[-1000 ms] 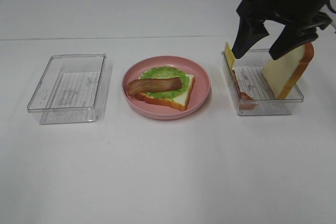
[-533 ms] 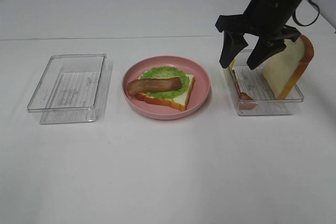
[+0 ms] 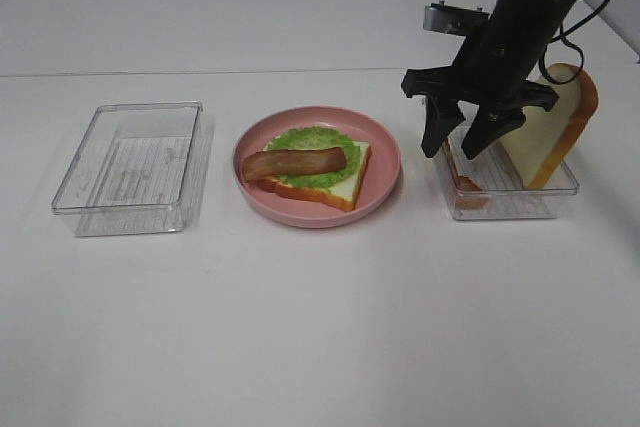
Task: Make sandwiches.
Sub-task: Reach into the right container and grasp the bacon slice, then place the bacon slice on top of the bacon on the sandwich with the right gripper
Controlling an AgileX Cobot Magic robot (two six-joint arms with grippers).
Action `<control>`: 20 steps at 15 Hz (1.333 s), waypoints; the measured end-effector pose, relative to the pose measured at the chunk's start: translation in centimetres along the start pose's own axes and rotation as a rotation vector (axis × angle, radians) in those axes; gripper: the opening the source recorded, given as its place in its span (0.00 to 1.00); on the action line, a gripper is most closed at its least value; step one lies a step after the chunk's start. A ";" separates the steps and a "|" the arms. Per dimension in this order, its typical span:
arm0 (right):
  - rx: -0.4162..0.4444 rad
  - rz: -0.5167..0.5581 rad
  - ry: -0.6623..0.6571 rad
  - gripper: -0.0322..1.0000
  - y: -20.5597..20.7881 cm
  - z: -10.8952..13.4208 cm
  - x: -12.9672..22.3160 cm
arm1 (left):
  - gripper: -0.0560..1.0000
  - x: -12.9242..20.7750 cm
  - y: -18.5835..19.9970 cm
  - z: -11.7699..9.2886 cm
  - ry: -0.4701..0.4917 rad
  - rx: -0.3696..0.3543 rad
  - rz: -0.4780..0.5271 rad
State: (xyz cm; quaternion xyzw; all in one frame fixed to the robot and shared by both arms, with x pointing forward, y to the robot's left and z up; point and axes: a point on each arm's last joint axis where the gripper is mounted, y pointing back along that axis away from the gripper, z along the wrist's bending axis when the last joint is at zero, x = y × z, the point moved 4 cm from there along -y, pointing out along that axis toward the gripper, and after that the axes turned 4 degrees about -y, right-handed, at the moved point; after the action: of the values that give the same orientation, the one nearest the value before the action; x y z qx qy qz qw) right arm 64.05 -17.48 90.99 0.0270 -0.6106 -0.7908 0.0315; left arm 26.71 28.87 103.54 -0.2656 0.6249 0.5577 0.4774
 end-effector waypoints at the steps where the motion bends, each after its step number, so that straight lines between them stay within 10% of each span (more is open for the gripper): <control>1: 0.000 0.000 0.000 0.52 0.0 0.0 0.0 | 0.94 0.0 0.0 0.0 0.000 0.000 0.000; 7: 0.006 0.018 -0.008 0.03 0.0 -0.1 0.2 | 0.94 0.0 0.0 0.0 0.000 0.000 0.000; 15: -0.048 -0.130 0.031 0.03 7.7 2.1 1.7 | 0.94 0.0 0.0 0.0 0.000 0.000 0.000; 20: -0.292 -0.247 0.111 0.03 13.0 6.1 3.3 | 0.94 0.0 0.0 0.0 0.000 0.000 0.000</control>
State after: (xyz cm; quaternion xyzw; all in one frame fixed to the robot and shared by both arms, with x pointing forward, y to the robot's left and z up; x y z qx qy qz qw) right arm 60.49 -15.12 105.13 0.1404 -0.4787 -0.8662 -0.0288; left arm 26.71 28.87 103.54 -0.2656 0.6249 0.5577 0.4774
